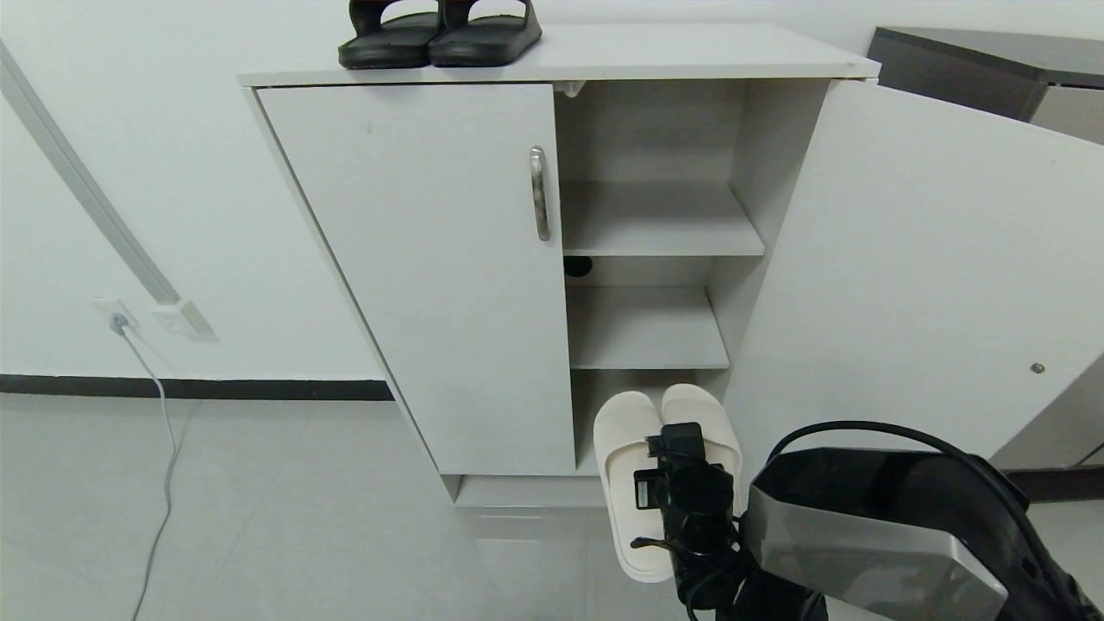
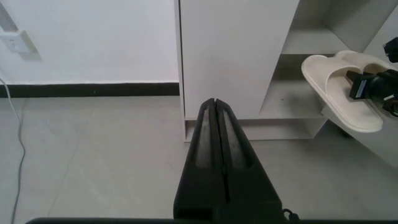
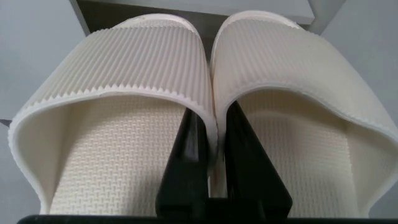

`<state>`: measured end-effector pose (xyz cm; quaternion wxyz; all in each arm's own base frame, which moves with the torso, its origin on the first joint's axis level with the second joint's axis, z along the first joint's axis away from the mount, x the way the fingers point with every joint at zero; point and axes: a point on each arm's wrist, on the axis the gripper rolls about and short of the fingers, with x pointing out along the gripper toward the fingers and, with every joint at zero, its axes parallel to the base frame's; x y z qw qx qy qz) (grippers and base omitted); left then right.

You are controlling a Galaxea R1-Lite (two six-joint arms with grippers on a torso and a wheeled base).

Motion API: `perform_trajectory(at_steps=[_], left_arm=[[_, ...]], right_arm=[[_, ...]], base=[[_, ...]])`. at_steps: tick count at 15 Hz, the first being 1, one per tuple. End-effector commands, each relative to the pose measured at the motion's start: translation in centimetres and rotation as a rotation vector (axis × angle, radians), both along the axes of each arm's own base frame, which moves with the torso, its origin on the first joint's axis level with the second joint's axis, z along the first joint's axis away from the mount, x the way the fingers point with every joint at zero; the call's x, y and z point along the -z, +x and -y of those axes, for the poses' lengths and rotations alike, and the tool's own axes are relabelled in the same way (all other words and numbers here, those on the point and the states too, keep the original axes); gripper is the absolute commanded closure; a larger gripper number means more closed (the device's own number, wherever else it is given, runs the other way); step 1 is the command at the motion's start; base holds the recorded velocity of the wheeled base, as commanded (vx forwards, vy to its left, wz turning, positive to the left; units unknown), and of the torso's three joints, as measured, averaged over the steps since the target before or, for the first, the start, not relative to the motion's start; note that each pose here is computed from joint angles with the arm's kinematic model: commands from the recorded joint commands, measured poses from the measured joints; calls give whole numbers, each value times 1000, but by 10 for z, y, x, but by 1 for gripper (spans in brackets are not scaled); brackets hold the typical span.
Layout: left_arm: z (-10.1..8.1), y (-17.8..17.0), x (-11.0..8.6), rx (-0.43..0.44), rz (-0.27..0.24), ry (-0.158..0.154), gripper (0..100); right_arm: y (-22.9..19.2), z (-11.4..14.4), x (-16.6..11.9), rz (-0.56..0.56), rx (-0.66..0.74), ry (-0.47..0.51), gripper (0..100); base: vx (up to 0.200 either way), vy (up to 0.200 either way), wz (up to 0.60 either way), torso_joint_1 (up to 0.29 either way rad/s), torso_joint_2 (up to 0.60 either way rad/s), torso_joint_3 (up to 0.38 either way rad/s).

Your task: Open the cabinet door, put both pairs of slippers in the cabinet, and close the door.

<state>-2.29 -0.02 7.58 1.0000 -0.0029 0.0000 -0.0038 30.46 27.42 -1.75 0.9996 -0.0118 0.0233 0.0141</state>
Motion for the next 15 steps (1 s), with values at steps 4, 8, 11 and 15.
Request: perform_trajectory(at_steps=[4,8,11,15], left_arm=[[0,0,0,0,-2,0,100],[0,0,0,0,-2,0,100],[0,0,0,0,-2,0,100],[0,0,0,-2,0,0,100]], right_arm=[[1,0,3,-3,1,-6,100],[1,0,-9,18,6,14,100],[1,0,-11,22,6,18,100],[0,0,-13,24,2,18,100]], base=[[50,0,0,1,-1,1],[200,0,0,0,4,1],[200,0,0,4,2,4],[200,0,0,0,5,-1]])
